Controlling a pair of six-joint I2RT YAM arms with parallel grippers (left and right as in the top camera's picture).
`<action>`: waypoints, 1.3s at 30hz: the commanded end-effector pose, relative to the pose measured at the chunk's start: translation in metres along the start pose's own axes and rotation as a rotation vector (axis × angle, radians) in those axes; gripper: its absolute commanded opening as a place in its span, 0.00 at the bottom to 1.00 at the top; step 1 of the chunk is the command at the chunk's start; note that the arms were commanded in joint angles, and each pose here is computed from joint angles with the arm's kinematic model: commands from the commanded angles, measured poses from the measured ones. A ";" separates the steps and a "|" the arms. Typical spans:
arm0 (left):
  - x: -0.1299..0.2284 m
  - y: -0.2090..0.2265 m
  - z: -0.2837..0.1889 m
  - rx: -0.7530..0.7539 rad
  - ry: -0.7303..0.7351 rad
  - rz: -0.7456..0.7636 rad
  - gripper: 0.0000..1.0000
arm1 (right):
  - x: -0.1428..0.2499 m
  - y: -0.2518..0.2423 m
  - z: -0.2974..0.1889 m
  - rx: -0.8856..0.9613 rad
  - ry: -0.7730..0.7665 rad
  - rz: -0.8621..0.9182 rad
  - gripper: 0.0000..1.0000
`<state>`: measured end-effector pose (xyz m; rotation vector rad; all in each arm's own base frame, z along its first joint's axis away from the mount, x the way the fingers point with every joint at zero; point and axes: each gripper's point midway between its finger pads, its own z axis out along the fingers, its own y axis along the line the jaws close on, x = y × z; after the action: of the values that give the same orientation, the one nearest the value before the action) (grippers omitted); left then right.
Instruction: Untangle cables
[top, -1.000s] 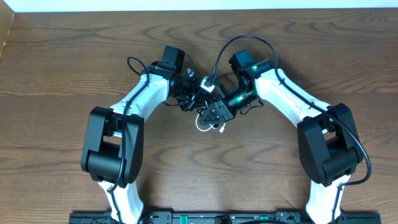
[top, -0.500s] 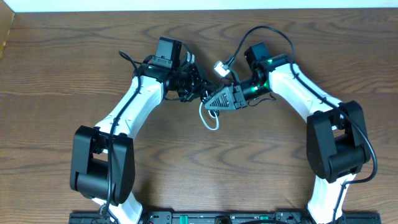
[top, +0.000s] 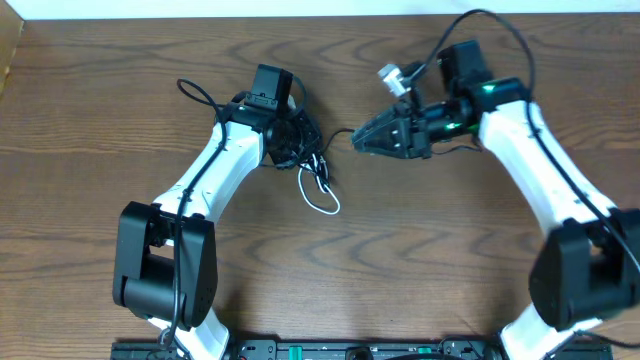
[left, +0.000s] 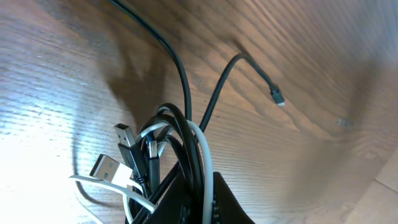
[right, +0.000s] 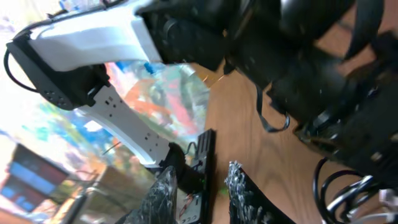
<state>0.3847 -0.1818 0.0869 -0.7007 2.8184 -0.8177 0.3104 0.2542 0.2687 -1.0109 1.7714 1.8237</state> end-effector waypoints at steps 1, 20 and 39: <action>-0.001 -0.003 -0.004 -0.001 -0.006 -0.027 0.07 | 0.003 -0.013 -0.004 0.141 0.059 -0.024 0.38; 0.036 -0.029 -0.009 0.146 0.209 -0.094 0.07 | 0.074 -0.070 0.045 0.612 0.471 0.000 0.56; 0.039 -0.032 -0.011 0.155 0.235 -0.157 0.07 | 0.098 -0.073 0.075 0.558 0.529 0.046 0.31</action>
<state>0.3594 -0.2140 0.1044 -0.8278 2.8958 -1.1593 0.2879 0.3095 0.1451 -1.2647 2.4267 0.9928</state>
